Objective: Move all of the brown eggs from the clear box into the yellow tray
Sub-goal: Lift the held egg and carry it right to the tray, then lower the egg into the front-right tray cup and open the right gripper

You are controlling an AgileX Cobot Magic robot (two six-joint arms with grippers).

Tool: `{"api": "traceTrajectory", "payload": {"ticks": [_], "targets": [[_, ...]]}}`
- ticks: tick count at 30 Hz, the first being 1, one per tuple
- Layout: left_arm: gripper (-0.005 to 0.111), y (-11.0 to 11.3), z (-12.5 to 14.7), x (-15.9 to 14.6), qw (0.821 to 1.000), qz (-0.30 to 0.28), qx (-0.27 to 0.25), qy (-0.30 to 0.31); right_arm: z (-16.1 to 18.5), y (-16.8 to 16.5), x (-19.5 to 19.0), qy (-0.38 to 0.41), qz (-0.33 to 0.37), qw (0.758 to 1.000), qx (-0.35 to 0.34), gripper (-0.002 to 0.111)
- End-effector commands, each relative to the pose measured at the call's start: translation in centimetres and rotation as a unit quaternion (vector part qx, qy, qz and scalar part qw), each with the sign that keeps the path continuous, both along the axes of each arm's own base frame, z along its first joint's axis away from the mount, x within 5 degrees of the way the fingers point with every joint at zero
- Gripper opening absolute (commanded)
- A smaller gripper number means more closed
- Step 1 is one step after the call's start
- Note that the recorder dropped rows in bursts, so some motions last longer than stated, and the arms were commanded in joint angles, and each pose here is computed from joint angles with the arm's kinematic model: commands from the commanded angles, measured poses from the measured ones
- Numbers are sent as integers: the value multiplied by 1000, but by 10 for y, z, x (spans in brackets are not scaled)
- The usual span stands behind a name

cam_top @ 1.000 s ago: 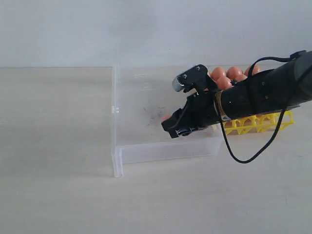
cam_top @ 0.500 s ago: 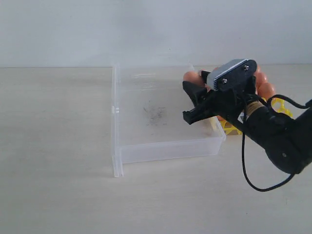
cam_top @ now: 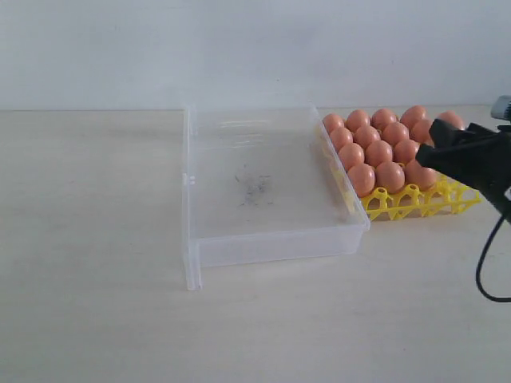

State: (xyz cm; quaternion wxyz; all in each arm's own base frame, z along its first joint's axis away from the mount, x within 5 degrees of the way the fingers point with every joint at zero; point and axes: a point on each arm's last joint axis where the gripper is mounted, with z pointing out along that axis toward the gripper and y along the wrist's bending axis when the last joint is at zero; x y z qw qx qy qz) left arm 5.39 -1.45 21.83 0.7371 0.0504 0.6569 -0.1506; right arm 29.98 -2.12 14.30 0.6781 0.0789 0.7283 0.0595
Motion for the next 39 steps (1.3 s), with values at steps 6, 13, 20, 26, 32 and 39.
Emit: {"api": "traceTrajectory", "payload": {"ticks": [6,13,20,26,32,39], "targets": [[4,0,-2,0,1000,-2,1,3,4,-34,-20,6,133,990,-38,0],[4,0,-2,0,1000,-2,1,3,-26,-70,-22,52,87,994,35,0],[4,0,-2,0,1000,-2,1,3,-24,-67,1,41,154,987,30,0],[4,0,-2,0,1000,-2,1,3,-34,-76,11,41,129,990,34,0],[4,0,-2,0,1000,-2,1,3,-45,-80,23,43,140,989,31,0],[4,0,-2,0,1000,-2,1,3,-55,-81,25,51,145,988,27,0]]}}
